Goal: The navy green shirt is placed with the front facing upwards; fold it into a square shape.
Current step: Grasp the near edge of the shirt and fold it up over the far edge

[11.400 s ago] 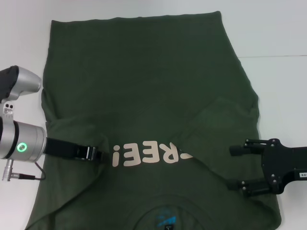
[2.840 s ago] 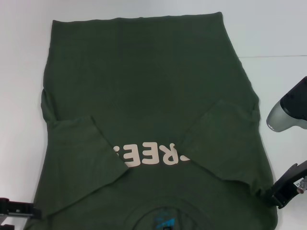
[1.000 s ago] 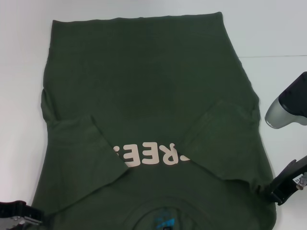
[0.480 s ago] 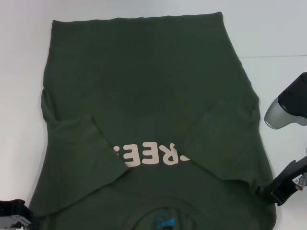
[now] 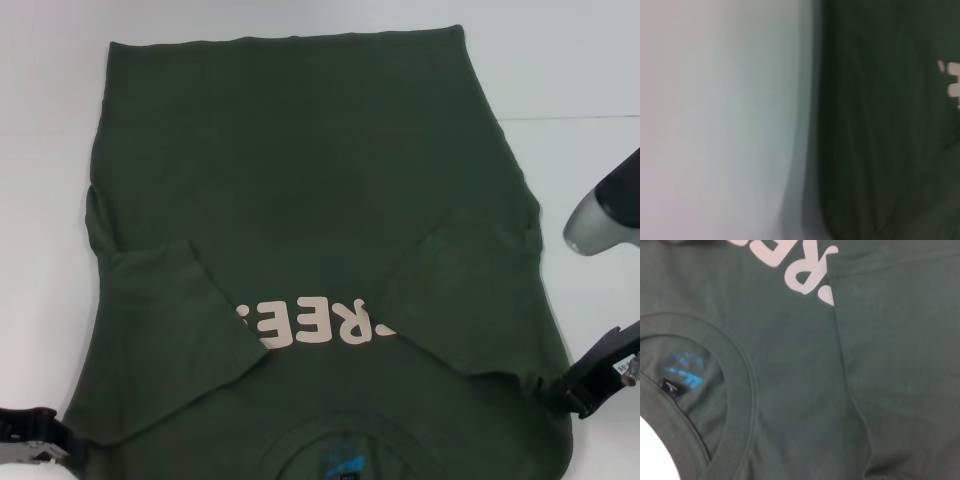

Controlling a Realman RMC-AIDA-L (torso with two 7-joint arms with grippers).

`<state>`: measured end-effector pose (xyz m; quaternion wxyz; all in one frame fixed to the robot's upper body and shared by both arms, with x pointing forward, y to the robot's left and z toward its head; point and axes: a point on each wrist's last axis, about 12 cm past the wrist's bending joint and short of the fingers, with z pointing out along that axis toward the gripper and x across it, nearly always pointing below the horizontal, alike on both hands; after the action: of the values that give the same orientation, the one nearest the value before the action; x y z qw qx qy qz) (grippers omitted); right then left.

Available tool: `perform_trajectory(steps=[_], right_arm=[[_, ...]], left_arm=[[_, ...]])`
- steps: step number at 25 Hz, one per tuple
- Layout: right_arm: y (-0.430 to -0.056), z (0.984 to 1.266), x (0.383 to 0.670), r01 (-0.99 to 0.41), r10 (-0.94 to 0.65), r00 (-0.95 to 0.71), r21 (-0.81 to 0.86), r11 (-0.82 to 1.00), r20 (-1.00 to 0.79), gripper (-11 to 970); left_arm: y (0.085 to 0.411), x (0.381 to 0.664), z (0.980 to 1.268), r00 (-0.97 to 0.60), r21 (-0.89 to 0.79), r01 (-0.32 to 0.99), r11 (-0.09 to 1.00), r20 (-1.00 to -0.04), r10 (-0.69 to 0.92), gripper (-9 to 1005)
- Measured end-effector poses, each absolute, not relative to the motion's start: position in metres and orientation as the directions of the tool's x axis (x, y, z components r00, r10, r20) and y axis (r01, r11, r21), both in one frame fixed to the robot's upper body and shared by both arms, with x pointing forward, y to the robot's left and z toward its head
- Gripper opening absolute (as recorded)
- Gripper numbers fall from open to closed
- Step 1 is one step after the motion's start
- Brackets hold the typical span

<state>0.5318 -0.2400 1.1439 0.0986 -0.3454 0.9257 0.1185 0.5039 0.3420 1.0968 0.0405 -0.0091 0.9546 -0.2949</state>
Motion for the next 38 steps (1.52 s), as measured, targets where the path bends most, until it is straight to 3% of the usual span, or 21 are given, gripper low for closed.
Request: perform_trajectory(steps=[10,16,20,28,38], right_arm=[[-0.28,1.141,0.53,-0.62,-0.488,-0.769,0.293,0.728,-0.413,47],[-0.31,1.122,0.511,-0.649,-0.363,-0.722,0.396,0.649,-0.589,47],[-0.329,1.101,0.489,-0.688,-0.228,-0.65,0.435,0.581,-0.725,47],[-0.347,1.063,0.452,-0.762,-0.104,-0.484,0.36,0.539,-0.869,48],[-0.357,1.051,0.419,-0.774,-0.037,-0.364,0.28,0.568,-0.931,48]], left_arm=[[0.349,0.501,1.091,-0.961,-0.627,0.218,0.748,-0.273,0.051,30],[0.357,0.494,1.084,-0.897,-0.635,0.357,0.686,-0.439,0.061,31],[0.356,0.493,1.077,-0.869,-0.621,0.408,0.669,-0.49,0.075,31],[0.346,0.488,1.062,-0.76,-0.554,0.572,0.605,-0.635,0.137,30],[0.358,0.468,1.056,-0.616,-0.426,0.68,0.597,-0.773,0.15,31]])
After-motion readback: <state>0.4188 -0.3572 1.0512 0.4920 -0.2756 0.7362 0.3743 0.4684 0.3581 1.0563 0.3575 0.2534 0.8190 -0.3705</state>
